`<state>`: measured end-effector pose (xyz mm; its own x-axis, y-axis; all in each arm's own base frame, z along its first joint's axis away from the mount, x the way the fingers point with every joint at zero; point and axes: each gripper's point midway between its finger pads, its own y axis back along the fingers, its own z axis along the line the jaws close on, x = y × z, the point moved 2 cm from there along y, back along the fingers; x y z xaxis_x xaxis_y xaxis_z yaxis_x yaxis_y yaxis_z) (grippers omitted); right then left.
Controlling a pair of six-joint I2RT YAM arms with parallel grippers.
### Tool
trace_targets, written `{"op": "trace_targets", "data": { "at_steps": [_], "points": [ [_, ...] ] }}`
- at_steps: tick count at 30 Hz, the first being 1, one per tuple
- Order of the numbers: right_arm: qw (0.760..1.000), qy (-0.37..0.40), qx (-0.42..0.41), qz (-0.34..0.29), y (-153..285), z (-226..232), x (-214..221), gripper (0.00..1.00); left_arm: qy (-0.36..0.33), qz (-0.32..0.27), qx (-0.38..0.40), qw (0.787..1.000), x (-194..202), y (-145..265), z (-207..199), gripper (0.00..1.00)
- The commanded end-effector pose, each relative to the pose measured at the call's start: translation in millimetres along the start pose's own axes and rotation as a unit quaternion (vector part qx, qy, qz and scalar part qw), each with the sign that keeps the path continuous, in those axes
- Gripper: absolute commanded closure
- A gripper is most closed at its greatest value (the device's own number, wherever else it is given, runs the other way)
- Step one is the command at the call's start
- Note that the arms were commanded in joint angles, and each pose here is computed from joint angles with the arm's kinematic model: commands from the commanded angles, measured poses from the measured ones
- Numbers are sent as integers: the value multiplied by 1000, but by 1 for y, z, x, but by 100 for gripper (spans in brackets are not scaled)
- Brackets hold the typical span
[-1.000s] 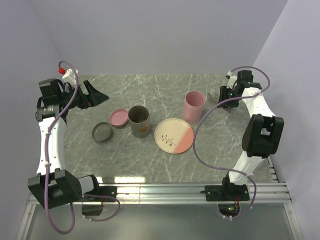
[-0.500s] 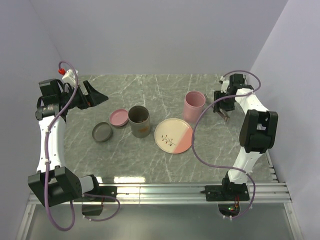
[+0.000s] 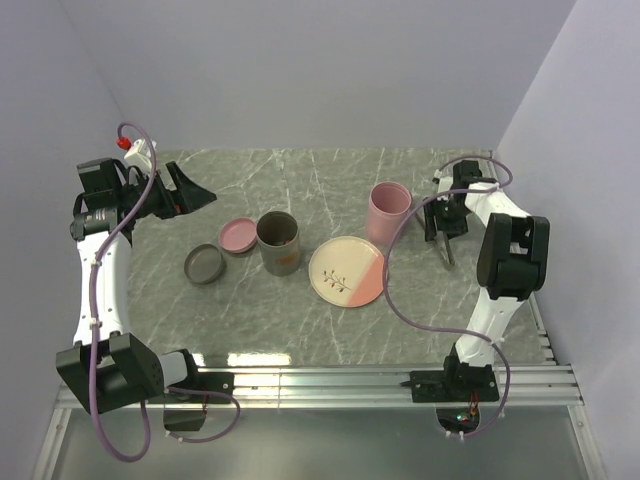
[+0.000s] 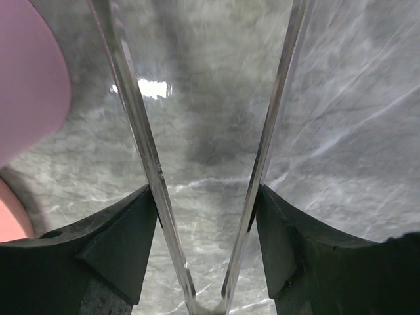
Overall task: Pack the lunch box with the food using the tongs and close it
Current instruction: Place the clamp at the center of the board.
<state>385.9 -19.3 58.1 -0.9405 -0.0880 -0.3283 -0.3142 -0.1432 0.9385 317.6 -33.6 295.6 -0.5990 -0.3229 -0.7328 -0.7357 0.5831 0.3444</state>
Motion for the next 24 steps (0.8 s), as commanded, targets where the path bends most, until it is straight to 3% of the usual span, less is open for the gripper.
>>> {"op": "trace_targets", "data": {
  "at_steps": [1, 5, 6, 8, 17, 24],
  "points": [
    [1000, 9, 5, 9, -7, -1, 6, 34, -24, -11, 10, 1000, -9, 7, -9, 1],
    [1000, 10, 5, 17, -11, -2, 10, 31, -27, -11, 10, 1000, -7, 8, -10, 1],
    [1000, 11, 3, 19, -12, -1, 11, 25, -25, -10, 8, 1000, -7, 8, -8, 1],
    [1000, 10, 2, 20, -12, -1, 12, 3, -25, -10, 8, 1000, -6, 8, -8, 1],
    [1000, 15, -5, 3, 6, 4, 5, 1, -21, -7, 9, 1000, -6, 9, -9, 1],
    [998, 29, 1, -64, 72, 10, -10, 0, -11, 8, -18, 1000, -5, 9, 1, 1]
  ]
}}
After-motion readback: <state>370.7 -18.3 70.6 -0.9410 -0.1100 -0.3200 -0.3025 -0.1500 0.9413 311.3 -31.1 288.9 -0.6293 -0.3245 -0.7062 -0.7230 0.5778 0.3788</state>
